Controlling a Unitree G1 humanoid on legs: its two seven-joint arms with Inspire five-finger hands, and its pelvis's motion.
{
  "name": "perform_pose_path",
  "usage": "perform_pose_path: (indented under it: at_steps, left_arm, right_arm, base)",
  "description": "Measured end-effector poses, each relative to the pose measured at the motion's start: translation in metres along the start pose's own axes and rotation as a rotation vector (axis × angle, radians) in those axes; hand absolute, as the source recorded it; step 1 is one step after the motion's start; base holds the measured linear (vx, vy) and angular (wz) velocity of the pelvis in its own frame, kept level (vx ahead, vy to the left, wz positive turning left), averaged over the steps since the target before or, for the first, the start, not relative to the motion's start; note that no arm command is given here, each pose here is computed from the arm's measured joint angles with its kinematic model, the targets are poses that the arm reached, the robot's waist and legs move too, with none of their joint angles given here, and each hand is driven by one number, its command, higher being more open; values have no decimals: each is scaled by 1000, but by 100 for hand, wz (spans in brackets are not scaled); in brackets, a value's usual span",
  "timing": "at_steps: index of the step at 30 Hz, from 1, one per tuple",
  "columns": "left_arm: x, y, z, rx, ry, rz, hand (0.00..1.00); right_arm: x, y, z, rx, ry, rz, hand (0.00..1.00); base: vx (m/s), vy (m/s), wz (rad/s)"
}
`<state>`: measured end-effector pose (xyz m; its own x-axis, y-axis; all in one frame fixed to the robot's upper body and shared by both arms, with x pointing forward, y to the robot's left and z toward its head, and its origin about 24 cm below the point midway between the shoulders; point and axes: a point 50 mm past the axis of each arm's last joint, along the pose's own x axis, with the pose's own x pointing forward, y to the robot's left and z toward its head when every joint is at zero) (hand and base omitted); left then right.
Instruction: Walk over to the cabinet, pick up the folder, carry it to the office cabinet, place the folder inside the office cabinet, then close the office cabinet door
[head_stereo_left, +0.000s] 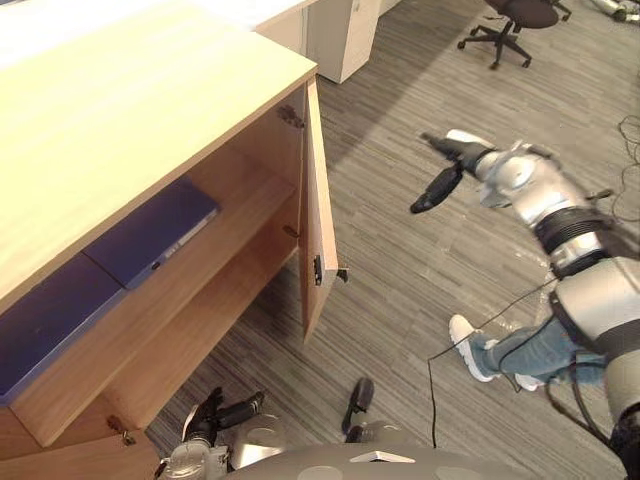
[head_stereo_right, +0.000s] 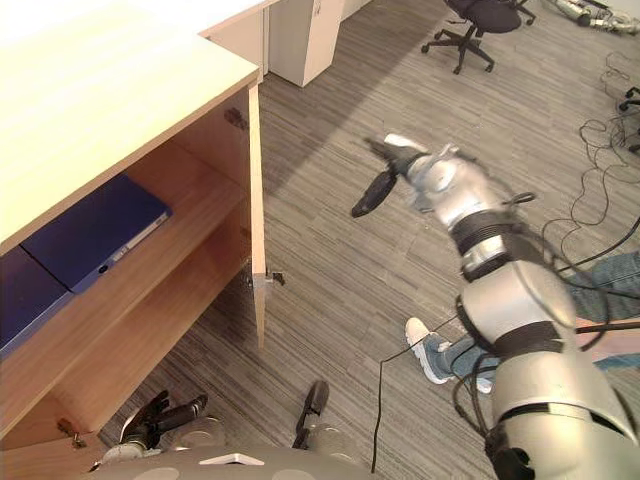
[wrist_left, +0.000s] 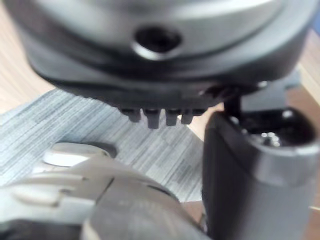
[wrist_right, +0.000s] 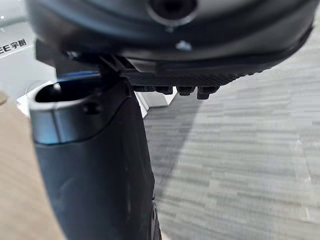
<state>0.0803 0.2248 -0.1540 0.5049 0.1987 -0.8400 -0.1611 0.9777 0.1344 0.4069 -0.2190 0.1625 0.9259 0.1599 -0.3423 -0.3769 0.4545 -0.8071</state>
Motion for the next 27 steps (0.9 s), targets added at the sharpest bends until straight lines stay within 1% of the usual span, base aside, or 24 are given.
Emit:
perform_pose_path:
  at_steps: [4, 6, 11, 16, 17, 22, 27]
  left_arm:
    - [0, 0, 0, -25, 1, 4, 100]
    - [0, 0, 0, -33, 1, 6, 100]
    - [0, -1, -1, -39, 2, 7, 100]
    - [0, -1, -1, -45, 3, 15, 100]
    - [0, 0, -2, -47, 5, 19, 100]
    - [0, 1, -1, -47, -1, 25, 100]
    - [0, 1, 3, -45, -14, 36, 100]
  right_arm:
    - [14, 35, 19, 35, -60, 81, 100]
    - [17, 44, 27, 48, -82, 100, 100]
    - [22, 53, 39, 88, -112, 76, 100]
    - [28, 74, 66, 105, -182, 109, 100]
    - [29, 78, 66, 96, -157, 108, 100]
    - [30, 81, 82, -31, -168, 122, 100]
    - [28, 80, 88, -71, -180, 149, 100]
  base:
    - [6, 72, 7]
    - [11, 108, 14]
    - [-1, 124, 21]
    - [-21, 95, 8]
    - [-20, 48, 8]
    - [-31, 14, 6]
    - [-27, -13, 19]
